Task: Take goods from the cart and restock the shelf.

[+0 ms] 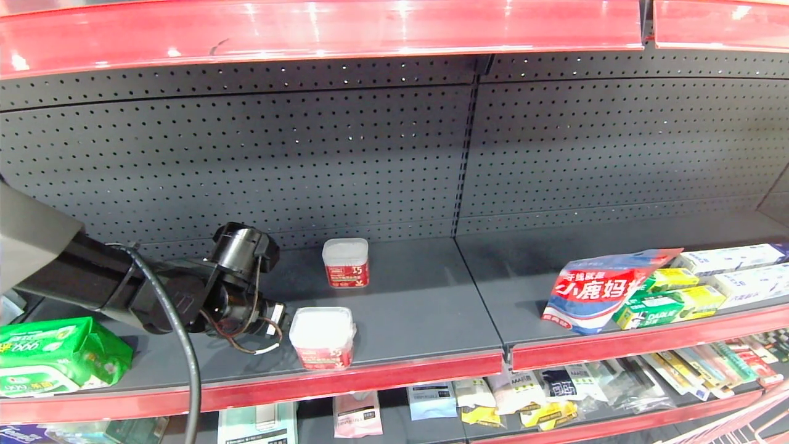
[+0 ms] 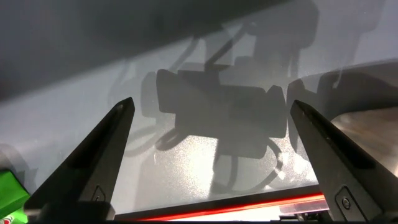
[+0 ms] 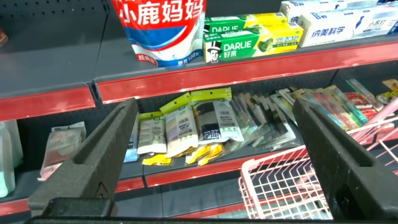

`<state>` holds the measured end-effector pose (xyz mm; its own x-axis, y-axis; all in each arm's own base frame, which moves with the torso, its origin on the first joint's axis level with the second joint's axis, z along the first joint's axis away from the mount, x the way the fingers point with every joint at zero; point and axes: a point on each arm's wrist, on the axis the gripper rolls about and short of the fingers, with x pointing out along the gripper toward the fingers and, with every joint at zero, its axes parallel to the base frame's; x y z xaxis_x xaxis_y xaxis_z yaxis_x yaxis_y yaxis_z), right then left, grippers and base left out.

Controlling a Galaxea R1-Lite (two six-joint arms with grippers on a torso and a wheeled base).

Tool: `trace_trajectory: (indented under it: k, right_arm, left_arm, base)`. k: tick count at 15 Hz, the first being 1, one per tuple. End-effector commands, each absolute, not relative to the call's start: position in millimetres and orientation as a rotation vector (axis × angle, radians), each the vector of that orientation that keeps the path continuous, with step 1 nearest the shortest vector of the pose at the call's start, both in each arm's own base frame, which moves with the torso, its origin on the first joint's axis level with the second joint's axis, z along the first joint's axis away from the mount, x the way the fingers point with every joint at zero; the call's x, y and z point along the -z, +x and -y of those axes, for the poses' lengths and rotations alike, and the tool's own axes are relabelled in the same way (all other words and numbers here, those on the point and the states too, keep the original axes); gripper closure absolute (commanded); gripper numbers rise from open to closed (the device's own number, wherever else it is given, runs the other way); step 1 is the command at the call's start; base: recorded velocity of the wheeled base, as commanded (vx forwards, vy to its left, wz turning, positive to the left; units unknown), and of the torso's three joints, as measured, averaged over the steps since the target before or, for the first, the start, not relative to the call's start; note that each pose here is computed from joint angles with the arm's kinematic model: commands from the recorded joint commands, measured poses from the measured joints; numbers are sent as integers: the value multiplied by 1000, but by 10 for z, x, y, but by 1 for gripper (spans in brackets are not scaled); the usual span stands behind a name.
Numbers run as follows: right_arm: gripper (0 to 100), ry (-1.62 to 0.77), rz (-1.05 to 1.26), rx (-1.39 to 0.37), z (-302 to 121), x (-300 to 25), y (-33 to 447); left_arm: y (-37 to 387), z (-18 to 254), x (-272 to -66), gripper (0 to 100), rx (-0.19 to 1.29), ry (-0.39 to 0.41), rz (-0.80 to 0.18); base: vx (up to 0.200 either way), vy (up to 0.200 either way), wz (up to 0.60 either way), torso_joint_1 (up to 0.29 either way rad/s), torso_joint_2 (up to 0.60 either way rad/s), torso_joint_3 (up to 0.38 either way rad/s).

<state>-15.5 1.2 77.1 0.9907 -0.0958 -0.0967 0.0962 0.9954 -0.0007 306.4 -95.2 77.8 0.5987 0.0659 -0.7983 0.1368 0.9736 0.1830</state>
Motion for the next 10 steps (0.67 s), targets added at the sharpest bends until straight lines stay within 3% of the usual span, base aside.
trace_trajectory:
  k: [1,10]
  right_arm:
    - [0,4,-98,97,-12,-772,-154]
    - [0,4,-97,97,-12,-776,-155]
  left_arm:
    - [3063,952,-782,0,41,235,-929]
    - [3054,955,-774,0,43,237,-933]
  base:
    - [0,0,0,0,0,0]
    - [0,0,0,0,0,0]
